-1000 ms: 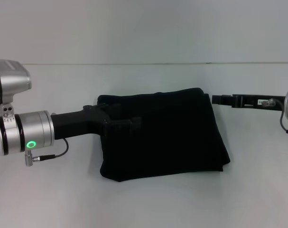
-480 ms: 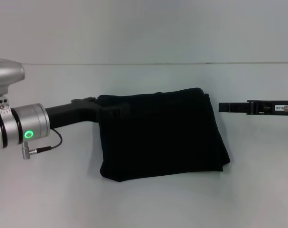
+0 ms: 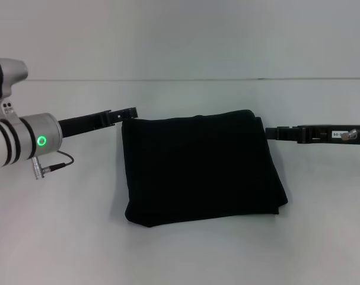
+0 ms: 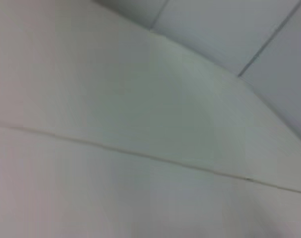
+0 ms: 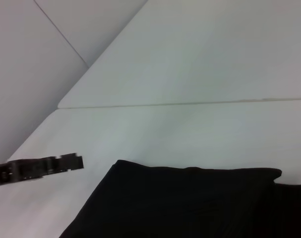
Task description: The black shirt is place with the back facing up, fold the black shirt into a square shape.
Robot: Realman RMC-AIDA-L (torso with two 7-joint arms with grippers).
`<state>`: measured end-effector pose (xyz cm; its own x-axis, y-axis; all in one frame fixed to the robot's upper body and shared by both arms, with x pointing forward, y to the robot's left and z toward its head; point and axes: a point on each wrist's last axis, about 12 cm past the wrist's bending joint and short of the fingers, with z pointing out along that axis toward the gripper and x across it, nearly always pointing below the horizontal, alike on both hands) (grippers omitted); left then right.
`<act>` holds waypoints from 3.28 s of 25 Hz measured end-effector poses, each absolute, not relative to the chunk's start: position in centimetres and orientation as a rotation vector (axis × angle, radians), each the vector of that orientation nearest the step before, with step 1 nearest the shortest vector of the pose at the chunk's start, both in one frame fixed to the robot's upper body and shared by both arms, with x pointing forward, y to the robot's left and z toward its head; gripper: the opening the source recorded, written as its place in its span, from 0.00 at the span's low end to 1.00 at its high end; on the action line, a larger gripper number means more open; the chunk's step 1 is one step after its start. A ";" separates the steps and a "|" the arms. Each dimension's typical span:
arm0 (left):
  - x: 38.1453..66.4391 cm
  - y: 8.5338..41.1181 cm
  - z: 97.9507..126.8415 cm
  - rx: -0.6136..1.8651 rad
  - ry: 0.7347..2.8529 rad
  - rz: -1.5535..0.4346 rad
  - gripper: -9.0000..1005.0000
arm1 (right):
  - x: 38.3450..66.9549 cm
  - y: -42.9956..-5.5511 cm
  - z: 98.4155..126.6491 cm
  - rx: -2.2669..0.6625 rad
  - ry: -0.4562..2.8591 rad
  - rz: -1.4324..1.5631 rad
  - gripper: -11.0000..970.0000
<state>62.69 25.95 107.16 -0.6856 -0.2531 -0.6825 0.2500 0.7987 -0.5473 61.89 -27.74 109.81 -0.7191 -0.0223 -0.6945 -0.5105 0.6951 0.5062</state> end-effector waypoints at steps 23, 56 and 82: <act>63.8 21.9 106.4 -0.017 2.271 -0.775 0.86 | 62.7 -28.2 110.7 -0.427 2.191 0.875 0.59; 64.4 21.6 106.6 0.046 2.226 -0.701 0.19 | 62.9 -27.9 110.3 -0.416 2.186 0.841 0.58; 65.6 21.6 108.2 0.045 2.181 -0.703 0.03 | 62.4 -19.7 108.5 -0.934 2.134 0.754 0.03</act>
